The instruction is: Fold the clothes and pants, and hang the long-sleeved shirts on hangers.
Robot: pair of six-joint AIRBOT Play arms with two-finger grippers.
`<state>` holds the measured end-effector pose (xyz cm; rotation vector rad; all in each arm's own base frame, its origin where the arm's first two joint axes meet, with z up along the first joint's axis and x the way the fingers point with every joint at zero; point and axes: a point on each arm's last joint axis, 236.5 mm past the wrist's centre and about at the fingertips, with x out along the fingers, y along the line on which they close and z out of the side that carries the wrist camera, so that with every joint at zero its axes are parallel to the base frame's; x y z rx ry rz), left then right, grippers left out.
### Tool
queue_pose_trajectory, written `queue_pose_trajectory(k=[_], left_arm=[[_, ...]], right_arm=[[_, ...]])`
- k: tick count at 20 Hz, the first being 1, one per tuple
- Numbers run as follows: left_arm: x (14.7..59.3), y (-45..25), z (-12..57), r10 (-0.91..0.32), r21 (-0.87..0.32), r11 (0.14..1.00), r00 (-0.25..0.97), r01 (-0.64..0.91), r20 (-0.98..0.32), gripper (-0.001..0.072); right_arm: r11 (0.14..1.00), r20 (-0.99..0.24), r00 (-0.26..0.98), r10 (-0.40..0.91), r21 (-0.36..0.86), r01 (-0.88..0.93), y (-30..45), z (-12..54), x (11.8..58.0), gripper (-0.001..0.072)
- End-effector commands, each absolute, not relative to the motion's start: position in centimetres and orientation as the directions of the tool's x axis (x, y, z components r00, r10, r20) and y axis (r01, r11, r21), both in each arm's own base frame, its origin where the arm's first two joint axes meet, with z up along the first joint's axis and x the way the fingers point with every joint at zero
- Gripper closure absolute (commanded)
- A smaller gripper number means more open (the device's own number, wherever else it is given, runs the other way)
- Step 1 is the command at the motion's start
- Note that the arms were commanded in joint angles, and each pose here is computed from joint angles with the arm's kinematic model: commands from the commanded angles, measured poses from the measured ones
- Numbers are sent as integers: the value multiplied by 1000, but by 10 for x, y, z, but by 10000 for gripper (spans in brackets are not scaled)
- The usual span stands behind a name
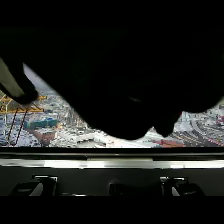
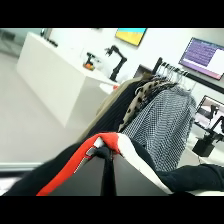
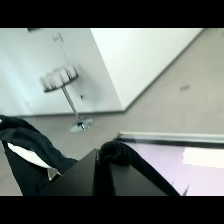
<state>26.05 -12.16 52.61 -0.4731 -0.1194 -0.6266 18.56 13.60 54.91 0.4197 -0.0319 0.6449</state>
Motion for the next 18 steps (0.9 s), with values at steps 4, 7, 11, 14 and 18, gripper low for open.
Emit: queue_pose_trajectory(k=[4,7,11,14,18], left_arm=[[278,-119,511,-531,-419,709,820,567,212,668],[348,-115,448,-530,-524,703,845,481,66,668],[448,-106,321,-527,-653,696,830,298,-183,668],[509,-106,225,-518,-712,685,792,157,-324,668],[559,-107,118,-481,-701,712,756,41,-445,668]], right_arm=[[766,173,862,477,398,-504,116,552,234,663],[780,-14,883,469,475,-407,124,488,352,662],[747,-198,858,474,606,-274,140,362,510,661],[617,-188,821,539,751,-234,169,279,589,661],[613,-325,744,584,777,-142,218,147,630,660]])
